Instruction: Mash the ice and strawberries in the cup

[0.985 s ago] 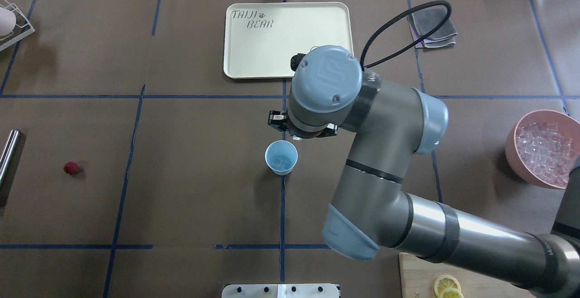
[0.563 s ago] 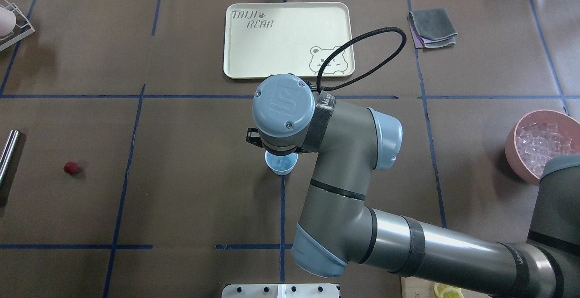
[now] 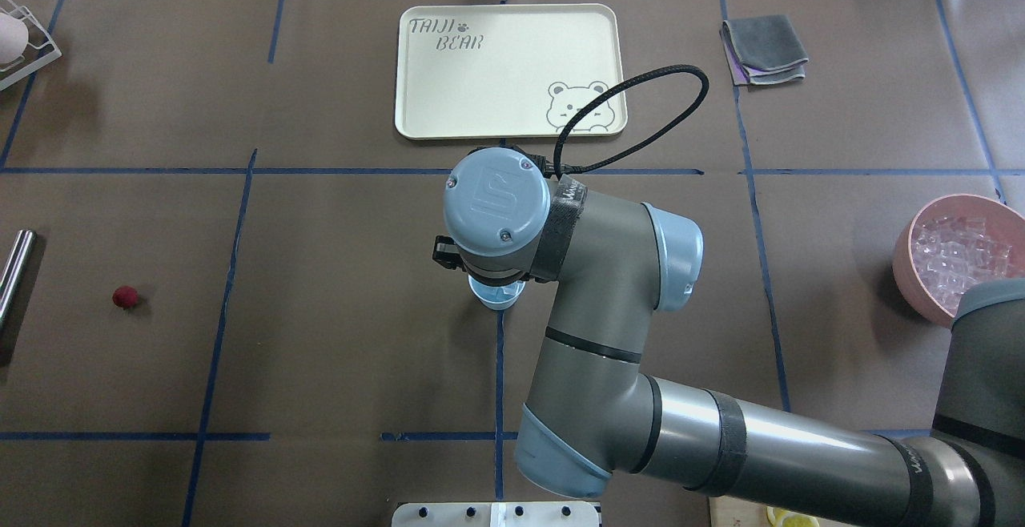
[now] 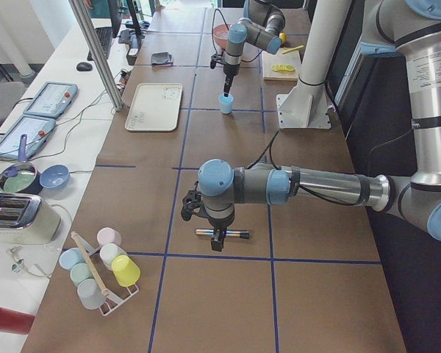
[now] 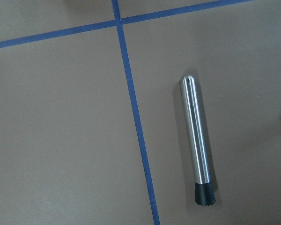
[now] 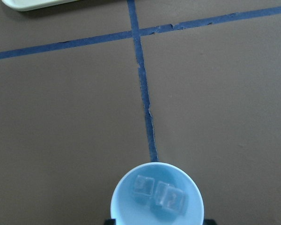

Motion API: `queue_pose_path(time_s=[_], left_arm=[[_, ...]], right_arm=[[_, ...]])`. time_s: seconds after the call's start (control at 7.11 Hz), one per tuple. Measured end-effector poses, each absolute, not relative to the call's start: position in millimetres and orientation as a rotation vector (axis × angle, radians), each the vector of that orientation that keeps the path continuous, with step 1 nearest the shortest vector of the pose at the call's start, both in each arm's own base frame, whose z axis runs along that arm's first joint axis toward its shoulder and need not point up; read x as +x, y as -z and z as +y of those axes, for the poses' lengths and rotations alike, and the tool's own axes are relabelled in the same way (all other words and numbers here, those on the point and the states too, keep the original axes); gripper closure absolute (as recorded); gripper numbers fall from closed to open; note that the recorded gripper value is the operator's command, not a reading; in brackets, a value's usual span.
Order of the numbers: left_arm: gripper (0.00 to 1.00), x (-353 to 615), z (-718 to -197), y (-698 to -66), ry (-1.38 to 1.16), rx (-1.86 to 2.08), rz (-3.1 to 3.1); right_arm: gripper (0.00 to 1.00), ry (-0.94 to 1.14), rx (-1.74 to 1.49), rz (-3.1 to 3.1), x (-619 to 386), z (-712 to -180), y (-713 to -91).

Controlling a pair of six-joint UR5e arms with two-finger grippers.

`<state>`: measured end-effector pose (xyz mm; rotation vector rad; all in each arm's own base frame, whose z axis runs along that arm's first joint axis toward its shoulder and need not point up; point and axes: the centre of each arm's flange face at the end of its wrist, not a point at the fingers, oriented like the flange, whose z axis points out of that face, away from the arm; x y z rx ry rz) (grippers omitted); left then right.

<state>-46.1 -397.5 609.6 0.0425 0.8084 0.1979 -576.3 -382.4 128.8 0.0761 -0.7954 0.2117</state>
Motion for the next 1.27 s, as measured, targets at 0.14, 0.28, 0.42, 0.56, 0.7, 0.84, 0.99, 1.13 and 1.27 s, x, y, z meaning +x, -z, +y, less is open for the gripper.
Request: queue_pose_path(time_s=[0.14,0.28,0.42,0.56,0.7,0.84,0.99,1.13,1.27], left_arm=[[0.0,-46.1,-397.5,-609.5,-0.198,0.043,0.808],[0.0,-46.1,-397.7,-609.0,-0.199,0.044,0.808],[0.0,-45.6,-398.0,-608.7,-0.2,0.044,0.808],[0.0,-45.3,-398.1,-608.9,-0.2,0.043,0.808],[0.0,-45.1,-398.0,-609.3,-0.2,0.041,0.807],[0.0,-45.1,-397.9,-610.0,-0.2,0.04,0.803],[0.0,-45.1,-398.2,-610.2,-0.198,0.038,0.8],[0.0,-44.9,-400.8,-607.8,-0.196,0.041,0.799],[0.0,-44.3,-404.6,-604.0,-0.197,0.049,0.801]], right_arm=[[0.0,-0.212,0.076,-0.796,-576.5,-382.3,-128.0],[0.0,-0.212,0.077,-0.799,-576.1,-382.3,-125.9],[0.0,-0.215,0.08,-0.802,-573.6,-384.6,-123.4],[0.0,-0.228,0.085,-0.803,-565.3,-394.5,-122.0],[0.0,-0.246,0.085,-0.804,-547.3,-416.2,-122.8],[0.0,-0.25,0.074,-0.805,-517.1,-448.4,-130.2],[0.0,-0.225,0.067,-0.802,-476.2,-482.6,-149.0],[0.0,-0.172,0.073,-0.793,-423.7,-514.1,-181.5],[0.0,-0.106,0.084,-0.782,-370.1,-536.9,-218.4]])
